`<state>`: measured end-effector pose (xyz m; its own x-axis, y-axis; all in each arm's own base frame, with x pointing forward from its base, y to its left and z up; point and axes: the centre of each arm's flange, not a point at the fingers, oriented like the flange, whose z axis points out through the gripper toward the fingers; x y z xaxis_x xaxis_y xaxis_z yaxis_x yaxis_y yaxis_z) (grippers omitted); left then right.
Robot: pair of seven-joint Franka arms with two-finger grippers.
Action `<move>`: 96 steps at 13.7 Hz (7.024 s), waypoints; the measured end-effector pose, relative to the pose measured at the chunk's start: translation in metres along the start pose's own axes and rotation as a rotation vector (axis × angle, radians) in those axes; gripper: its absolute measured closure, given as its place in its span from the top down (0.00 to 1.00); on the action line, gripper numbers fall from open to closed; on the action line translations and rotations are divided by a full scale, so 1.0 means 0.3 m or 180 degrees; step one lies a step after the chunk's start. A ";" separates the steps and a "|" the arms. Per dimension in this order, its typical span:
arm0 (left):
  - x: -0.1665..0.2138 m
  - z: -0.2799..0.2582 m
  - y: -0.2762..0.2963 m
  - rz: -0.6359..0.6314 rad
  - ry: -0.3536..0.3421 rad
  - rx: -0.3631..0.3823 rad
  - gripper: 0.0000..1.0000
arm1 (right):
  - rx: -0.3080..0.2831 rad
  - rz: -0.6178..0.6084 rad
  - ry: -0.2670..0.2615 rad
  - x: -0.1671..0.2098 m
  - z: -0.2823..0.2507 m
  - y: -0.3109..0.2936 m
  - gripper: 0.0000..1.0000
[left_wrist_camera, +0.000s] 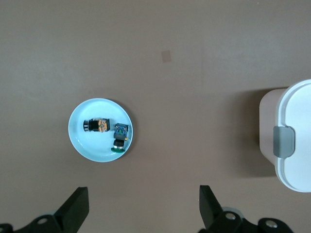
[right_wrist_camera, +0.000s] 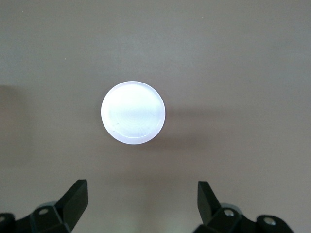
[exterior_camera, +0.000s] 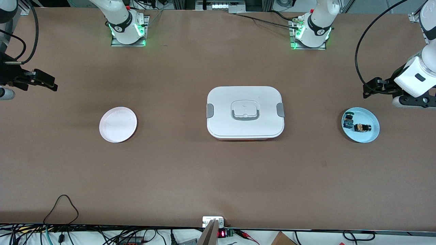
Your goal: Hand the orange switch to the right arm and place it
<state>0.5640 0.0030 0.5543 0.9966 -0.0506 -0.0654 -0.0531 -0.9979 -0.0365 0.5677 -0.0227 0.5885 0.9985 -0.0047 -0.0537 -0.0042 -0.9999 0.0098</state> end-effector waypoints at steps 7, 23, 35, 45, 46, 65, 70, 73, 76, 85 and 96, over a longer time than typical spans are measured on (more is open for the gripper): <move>0.000 0.071 -0.027 -0.0058 -0.0288 -0.0013 1.00 | 0.0006 0.0000 0.0029 -0.016 -0.011 0.001 1.00; 0.107 0.919 -0.538 -0.0314 -0.0169 -0.0072 1.00 | 0.0006 0.0000 0.0024 -0.015 -0.007 0.001 1.00; 0.008 1.264 -0.569 -0.0168 0.0089 -0.0035 0.98 | 0.0006 -0.0001 0.0012 -0.016 -0.001 0.001 1.00; 0.039 1.166 -0.566 0.0015 0.0123 -0.0034 0.72 | 0.0006 -0.0011 0.0002 -0.015 0.005 -0.005 1.00; 0.058 1.092 -0.560 0.0136 0.0097 -0.0048 0.72 | 0.0006 -0.0011 0.0001 -0.015 0.005 -0.005 1.00; 0.158 0.714 0.453 0.3772 0.2171 -0.3679 0.72 | 0.0597 -0.0029 0.0004 -0.011 0.009 -0.075 1.00; 0.123 0.566 0.988 0.3641 0.3639 -0.3848 0.72 | 0.2113 0.0030 -0.0087 -0.010 -0.005 -0.228 1.00; 0.041 0.558 1.223 0.3365 0.3965 -0.3789 0.72 | 0.3313 0.0250 -0.0389 -0.008 0.082 -0.325 1.00; -0.014 0.534 1.355 0.3228 0.4212 -0.3692 0.72 | 0.4003 0.0369 -0.0684 -0.027 0.278 -0.400 1.00; -0.057 0.498 1.453 0.3083 0.4276 -0.3657 0.72 | 0.4963 0.0107 -0.0839 -0.080 0.587 -0.743 1.00; -0.084 0.498 1.491 0.3123 0.4239 -0.3670 0.72 | 0.5100 -0.0156 -0.0679 -0.083 0.617 -0.967 1.00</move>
<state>0.5057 -0.4360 0.3906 0.1054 0.0596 0.9926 -0.9829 -0.1455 0.1131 0.5340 0.2656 0.4022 0.9747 0.1614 -0.1544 -0.1595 0.0191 -0.9870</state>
